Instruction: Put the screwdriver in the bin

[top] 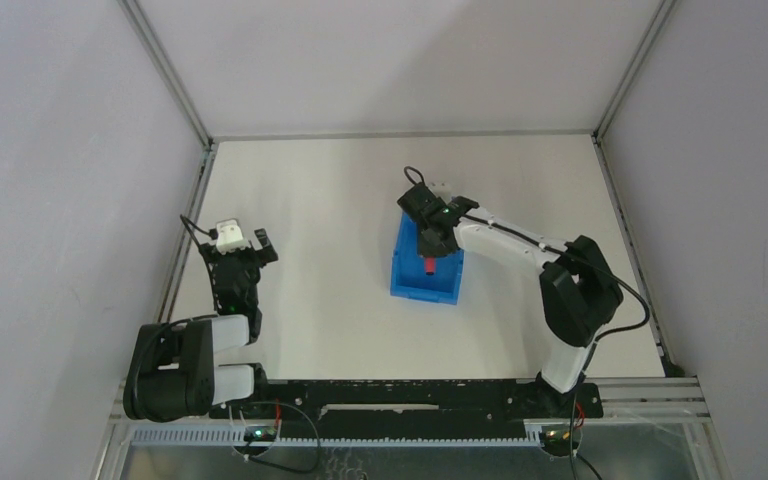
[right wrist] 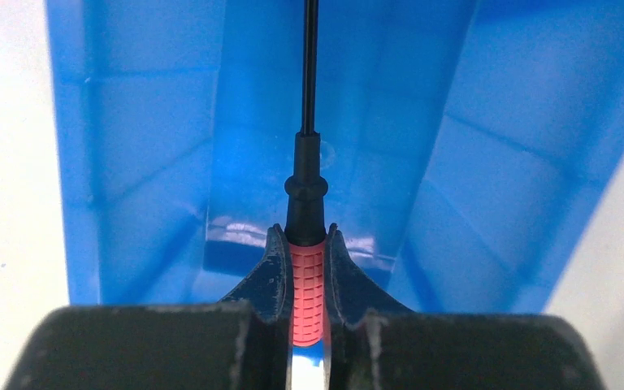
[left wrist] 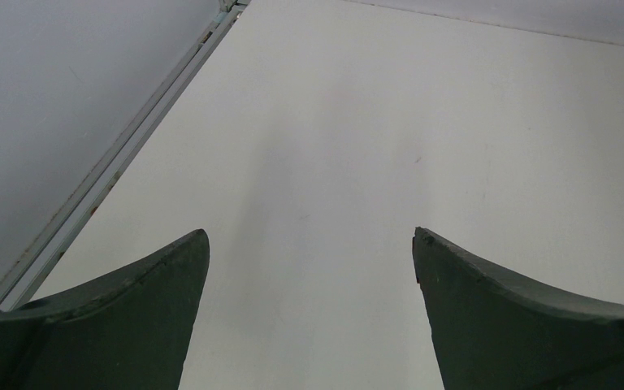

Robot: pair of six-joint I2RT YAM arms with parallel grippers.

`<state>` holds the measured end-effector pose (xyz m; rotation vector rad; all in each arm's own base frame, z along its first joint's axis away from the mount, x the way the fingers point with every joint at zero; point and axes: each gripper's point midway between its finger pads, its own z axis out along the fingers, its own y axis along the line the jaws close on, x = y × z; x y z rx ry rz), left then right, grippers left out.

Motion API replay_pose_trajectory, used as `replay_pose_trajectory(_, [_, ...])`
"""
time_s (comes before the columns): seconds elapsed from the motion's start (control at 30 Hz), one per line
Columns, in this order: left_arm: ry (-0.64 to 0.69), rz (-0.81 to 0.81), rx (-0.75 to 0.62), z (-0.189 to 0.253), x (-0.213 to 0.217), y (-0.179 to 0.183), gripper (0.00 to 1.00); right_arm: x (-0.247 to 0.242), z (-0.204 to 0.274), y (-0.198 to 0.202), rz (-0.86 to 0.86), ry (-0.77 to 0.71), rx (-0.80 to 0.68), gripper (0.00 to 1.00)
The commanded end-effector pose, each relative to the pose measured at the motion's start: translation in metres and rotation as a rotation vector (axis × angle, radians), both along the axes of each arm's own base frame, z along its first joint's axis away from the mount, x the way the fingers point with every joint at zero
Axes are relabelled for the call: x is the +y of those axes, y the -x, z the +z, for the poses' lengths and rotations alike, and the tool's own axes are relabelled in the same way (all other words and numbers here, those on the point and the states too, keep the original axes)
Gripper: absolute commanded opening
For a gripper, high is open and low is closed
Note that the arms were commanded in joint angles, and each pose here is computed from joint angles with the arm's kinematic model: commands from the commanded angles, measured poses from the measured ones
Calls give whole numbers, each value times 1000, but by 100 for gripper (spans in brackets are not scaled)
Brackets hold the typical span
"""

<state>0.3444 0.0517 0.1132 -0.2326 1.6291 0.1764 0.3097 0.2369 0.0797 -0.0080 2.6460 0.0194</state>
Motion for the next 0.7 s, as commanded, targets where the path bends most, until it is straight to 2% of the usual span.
replay_pose_trajectory(0.0, [-23, -1, -65, 23, 1, -9, 100, 11, -14, -16, -46, -17, -44, 14])
replay_pose_trajectory(0.3, [-23, -1, -64, 23, 1, -9, 100, 8, -36, -16, -69, 9, -16, 32])
replay_pose_trajectory(0.37, [-23, -1, -65, 23, 1, -9, 100, 7, -32, -16, -62, 4, -16, 33])
replay_pose_trajectory(0.4, [-23, -1, -64, 23, 1, -9, 100, 6, -27, -16, -59, 2, -22, 34])
replay_pose_trajectory(0.47, [-23, -2, -65, 23, 0, -9, 100, 4, -6, -18, -48, -20, -58, 49])
replay_pose_trajectory(0.5, [-23, 0, -64, 23, 1, -9, 100, 4, 1, -18, -41, -27, -70, 51])
replay_pose_trajectory(0.67, [-23, 0, -63, 23, 1, -9, 100, 1, 67, -21, 7, -106, -203, 57])
